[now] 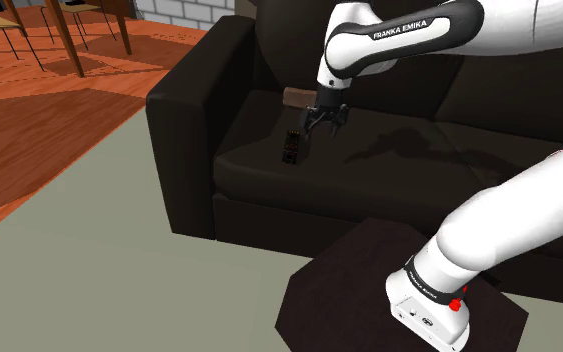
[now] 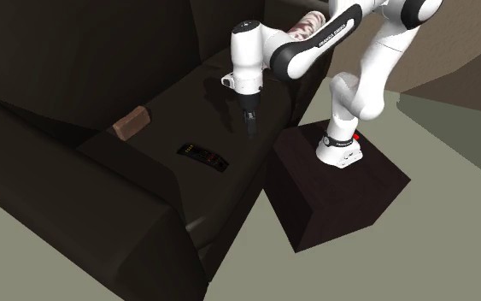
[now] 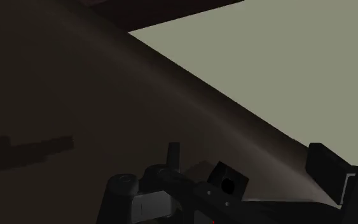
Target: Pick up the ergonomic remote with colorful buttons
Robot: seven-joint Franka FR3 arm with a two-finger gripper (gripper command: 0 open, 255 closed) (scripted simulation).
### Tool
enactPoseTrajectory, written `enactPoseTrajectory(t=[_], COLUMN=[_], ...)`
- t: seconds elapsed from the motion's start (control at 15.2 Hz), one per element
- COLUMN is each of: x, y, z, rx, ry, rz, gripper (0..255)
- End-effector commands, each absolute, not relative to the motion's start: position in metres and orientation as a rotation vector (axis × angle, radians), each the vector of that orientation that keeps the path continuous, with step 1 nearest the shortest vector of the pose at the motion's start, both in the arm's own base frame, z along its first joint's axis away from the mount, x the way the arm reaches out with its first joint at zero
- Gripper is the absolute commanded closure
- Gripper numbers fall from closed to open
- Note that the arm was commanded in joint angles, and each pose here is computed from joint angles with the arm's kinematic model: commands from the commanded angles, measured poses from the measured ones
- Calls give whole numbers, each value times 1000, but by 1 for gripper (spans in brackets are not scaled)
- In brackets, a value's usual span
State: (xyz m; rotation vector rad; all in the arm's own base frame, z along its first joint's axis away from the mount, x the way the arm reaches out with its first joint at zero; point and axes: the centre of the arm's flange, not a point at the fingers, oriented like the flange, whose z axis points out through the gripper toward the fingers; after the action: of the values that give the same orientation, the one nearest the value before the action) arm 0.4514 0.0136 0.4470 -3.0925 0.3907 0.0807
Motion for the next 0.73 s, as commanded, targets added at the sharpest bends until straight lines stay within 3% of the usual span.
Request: enactPoseTrajectory(t=[0.0,0.66], x=[474,577], y=[11,-22], z=[431,362], rx=[-3088,-3045], ry=[464,813], rz=[71,32], gripper=[0,0])
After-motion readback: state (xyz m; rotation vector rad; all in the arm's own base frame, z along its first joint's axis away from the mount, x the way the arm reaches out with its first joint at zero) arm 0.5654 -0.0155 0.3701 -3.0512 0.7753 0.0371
